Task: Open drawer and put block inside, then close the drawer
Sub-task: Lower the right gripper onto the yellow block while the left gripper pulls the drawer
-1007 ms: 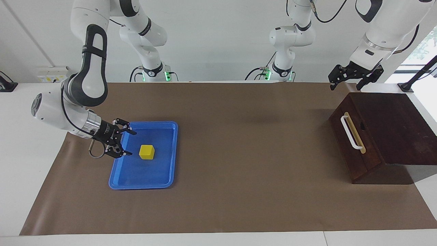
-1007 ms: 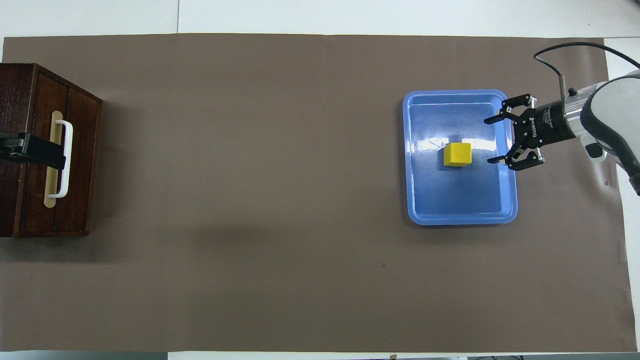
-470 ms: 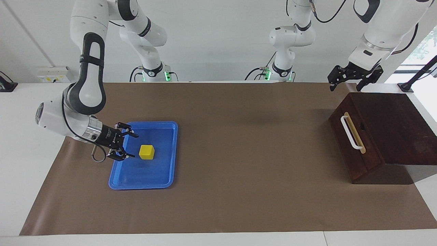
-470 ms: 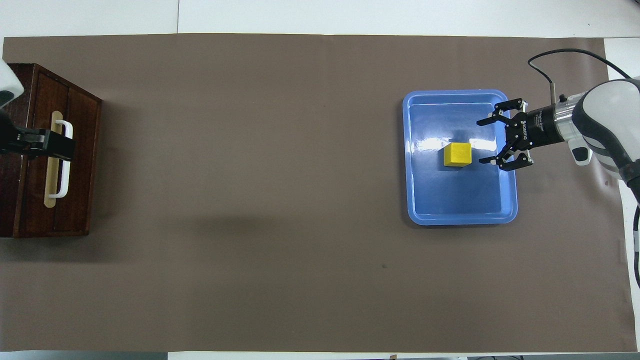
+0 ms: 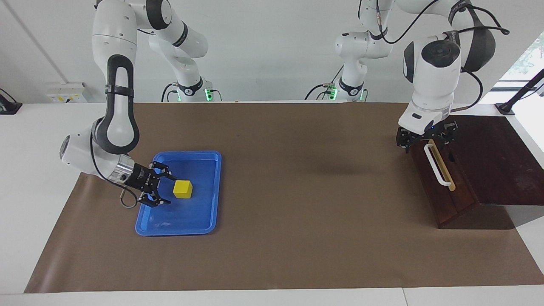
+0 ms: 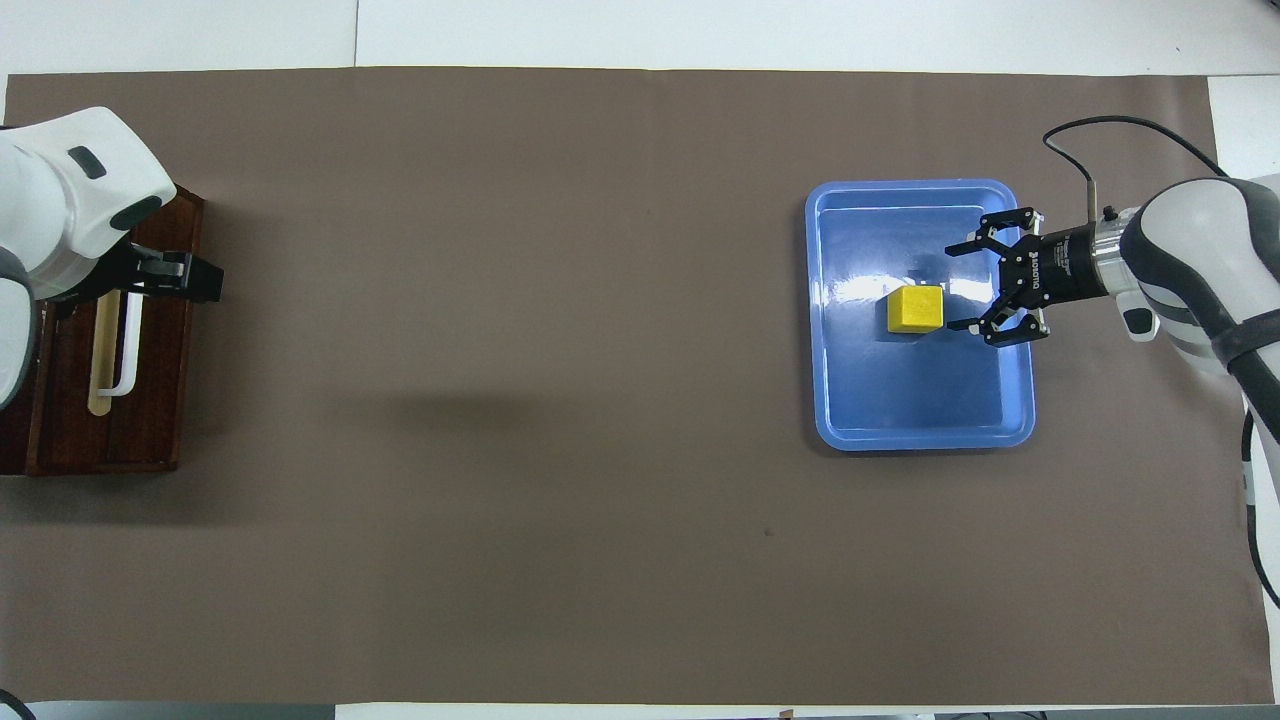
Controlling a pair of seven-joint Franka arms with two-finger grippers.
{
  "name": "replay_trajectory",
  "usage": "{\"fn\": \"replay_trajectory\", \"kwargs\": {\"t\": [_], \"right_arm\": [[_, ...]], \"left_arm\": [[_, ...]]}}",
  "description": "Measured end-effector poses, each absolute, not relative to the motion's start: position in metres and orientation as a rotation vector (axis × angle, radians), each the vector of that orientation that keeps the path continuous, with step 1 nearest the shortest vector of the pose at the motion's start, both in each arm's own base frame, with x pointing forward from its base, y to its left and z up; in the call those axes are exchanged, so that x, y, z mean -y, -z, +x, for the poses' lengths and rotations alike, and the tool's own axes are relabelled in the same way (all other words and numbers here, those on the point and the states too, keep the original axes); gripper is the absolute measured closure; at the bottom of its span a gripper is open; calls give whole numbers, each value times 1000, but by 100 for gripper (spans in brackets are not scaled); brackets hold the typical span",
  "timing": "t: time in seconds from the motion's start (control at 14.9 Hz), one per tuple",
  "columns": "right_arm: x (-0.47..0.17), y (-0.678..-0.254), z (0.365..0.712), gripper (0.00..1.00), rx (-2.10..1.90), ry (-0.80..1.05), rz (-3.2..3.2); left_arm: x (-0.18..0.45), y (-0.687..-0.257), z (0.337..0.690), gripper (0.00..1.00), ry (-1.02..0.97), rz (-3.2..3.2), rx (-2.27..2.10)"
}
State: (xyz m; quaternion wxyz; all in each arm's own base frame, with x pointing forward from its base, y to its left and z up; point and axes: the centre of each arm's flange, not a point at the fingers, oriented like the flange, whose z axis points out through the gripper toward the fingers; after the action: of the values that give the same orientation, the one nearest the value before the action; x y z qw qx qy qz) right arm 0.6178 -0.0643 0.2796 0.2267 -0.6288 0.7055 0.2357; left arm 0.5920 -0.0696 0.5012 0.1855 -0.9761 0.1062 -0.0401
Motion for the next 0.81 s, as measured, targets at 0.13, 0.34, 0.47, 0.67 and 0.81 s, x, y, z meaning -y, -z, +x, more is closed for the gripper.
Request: {"fn": "replay_trajectory", "kwargs": {"t": [0.13, 0.34, 0.47, 0.67, 0.81], "right_arm": [[61, -273, 615, 2, -1944, -637, -1726], [59, -267, 611, 2, -1948, -636, -1728], [59, -265, 610, 2, -1954, -625, -1727], [53, -263, 610, 3, -1953, -620, -1733], [49, -263, 611, 3, -1952, -616, -1718]], "left_arm": [[66, -478, 601, 0, 129, -2746, -291], [35, -453, 616, 0, 184, -2757, -245], [7, -434, 617, 0, 207, -2736, -235], [4, -428, 615, 0, 211, -2722, -228], [8, -426, 614, 0, 215, -2723, -212]]}}
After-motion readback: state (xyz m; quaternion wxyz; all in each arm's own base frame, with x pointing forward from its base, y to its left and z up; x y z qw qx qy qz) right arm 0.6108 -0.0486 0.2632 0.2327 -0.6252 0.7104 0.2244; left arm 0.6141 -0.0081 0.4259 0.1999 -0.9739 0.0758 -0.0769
